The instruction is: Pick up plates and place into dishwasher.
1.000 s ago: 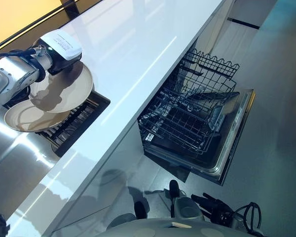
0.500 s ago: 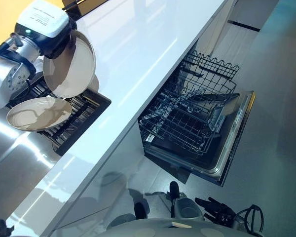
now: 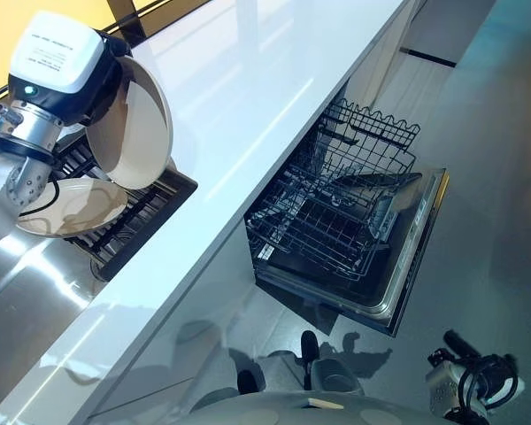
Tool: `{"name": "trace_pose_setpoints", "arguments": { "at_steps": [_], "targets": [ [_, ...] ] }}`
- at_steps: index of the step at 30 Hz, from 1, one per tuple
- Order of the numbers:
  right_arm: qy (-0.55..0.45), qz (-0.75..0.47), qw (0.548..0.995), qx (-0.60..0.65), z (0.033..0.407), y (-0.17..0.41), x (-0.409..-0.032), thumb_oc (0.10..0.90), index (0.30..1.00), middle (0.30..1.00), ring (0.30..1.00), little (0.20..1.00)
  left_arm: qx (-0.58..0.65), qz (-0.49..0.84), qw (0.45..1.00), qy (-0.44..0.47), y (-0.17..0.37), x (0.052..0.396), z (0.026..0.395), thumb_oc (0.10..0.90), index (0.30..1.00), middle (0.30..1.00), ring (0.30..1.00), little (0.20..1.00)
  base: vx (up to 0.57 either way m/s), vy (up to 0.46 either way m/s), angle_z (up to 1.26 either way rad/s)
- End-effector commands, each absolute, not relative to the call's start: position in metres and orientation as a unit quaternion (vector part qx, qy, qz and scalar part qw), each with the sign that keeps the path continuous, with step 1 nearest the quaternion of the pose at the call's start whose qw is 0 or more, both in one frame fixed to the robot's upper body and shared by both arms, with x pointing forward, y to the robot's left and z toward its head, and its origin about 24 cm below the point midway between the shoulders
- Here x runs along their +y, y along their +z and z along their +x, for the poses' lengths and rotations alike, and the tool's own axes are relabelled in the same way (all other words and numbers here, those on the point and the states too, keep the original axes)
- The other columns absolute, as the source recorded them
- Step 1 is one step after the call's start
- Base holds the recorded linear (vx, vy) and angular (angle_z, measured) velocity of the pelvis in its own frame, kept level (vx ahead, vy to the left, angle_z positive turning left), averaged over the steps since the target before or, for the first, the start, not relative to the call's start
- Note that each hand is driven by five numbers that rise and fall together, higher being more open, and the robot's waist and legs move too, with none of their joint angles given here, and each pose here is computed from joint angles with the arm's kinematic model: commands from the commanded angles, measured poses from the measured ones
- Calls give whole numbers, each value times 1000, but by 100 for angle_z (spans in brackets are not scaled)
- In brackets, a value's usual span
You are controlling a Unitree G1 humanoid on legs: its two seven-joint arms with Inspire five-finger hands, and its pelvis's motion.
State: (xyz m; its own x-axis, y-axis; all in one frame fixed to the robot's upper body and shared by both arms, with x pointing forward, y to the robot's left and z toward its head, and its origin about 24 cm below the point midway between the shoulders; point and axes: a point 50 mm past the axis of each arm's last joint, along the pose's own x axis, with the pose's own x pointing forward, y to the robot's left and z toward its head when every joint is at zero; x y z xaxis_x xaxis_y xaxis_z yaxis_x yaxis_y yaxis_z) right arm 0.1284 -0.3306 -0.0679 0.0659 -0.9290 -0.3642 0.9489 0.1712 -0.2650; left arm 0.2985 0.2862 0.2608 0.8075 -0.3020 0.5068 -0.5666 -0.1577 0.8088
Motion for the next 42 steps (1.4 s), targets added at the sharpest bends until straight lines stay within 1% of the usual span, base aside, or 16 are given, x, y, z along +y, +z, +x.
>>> {"name": "trace_pose_setpoints", "arguments": {
  "at_steps": [1,4,5,6,8,13,17,25,33,36,38,42],
  "targets": [
    [-682,-87,725,35,145,9,-380,800,900,900,900,900,-381,682,555,286,339,300,274,100,300,300,300,200,-18,-54,12],
    [-622,-149,764,-86,177,62,-374,800,900,900,900,900,-396,665,564,289,337,296,271,100,300,300,300,200,-15,-78,11],
    [-606,-166,770,-112,183,74,-370,800,900,900,900,900,-398,662,566,290,336,296,269,100,300,300,300,200,-27,-92,13],
    [-571,-183,784,-161,192,92,-362,800,900,900,900,900,-401,657,568,291,335,295,268,100,300,300,300,200,-27,-76,14],
    [-519,-207,798,-224,204,117,-350,800,900,900,900,900,-409,651,569,293,332,294,266,100,300,300,300,200,-40,-82,10],
    [-393,-240,819,-344,226,161,-311,800,900,900,900,900,-438,625,569,305,329,290,261,100,300,300,300,200,-47,-69,17],
    [-296,-259,822,-412,236,192,-280,800,900,900,900,900,-472,603,562,313,329,283,259,100,300,300,300,200,-49,-51,16],
    [-143,-209,844,-472,247,223,-230,800,900,900,900,900,-534,568,536,323,330,266,255,100,300,300,300,200,-45,-35,16],
    [-26,-129,879,-459,255,234,-199,800,900,900,900,900,-600,525,514,316,332,245,243,100,300,300,300,200,-19,-14,4],
    [33,-91,894,-438,260,236,-184,800,900,900,900,900,-616,511,516,304,332,235,243,100,300,300,300,200,-7,-16,6],
    [51,-77,897,-433,262,237,-179,800,900,900,900,900,-620,507,519,300,331,231,244,100,300,300,300,200,-3,-12,8],
    [119,-55,901,-414,265,239,-158,800,900,900,900,900,-623,495,534,286,330,221,249,100,300,300,300,200,0,-9,6]
  ]
}}
